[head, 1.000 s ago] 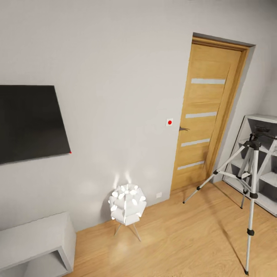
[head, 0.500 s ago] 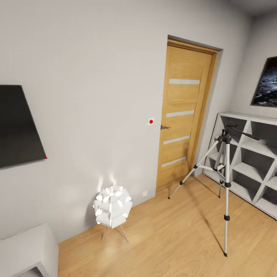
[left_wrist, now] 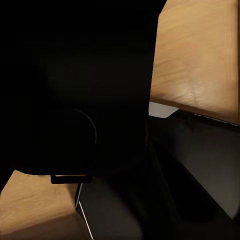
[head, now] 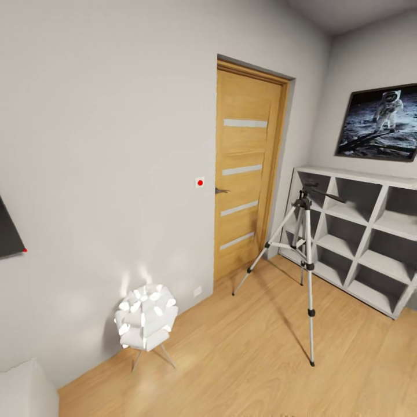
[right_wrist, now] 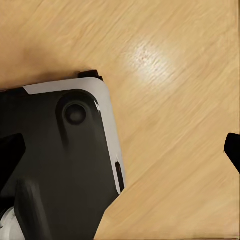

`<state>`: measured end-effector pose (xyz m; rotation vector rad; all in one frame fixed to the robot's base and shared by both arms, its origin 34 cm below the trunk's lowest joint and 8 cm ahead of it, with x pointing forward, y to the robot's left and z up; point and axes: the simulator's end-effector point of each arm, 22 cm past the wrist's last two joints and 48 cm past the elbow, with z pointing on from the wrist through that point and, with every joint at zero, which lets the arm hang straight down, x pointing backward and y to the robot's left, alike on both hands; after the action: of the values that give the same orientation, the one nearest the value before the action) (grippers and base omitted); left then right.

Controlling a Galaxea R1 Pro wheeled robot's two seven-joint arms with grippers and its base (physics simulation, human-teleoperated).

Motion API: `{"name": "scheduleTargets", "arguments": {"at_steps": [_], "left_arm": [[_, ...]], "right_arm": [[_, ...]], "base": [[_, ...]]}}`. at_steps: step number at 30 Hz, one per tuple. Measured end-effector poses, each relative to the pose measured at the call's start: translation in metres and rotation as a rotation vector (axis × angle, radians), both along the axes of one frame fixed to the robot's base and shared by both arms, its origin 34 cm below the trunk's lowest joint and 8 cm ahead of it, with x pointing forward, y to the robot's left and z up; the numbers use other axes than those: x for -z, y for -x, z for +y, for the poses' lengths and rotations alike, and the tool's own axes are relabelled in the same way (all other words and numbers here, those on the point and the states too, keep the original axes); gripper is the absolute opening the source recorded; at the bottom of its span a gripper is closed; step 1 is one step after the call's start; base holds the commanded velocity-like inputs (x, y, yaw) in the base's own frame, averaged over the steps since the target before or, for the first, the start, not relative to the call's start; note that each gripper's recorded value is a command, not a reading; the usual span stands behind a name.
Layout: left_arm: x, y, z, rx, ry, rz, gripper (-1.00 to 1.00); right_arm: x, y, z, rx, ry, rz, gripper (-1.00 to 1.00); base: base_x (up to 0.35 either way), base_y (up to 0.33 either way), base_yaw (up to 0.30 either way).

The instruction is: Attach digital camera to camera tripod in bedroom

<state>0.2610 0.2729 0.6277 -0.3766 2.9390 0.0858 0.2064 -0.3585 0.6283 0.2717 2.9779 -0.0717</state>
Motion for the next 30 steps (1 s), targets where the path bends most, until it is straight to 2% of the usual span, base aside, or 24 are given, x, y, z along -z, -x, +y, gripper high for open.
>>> {"name": "scheduleTargets", "arguments": {"at_steps": [9,30], "left_arm": [[0.0,0.0,-0.002,-0.005,0.005,-0.001,-1.0],[0.0,0.002,-0.014,0.012,0.021,0.009,-1.0]], "right_arm": [[0.0,0.0,0.0,-0.002,-0.001,0.0,1.0],[-0.001,-0.001,-0.002,-0.011,0.004,-0.003,1.0]], "base": [[0.151,0.0,-0.206],[0.315,-0.01,-0.011]]}}
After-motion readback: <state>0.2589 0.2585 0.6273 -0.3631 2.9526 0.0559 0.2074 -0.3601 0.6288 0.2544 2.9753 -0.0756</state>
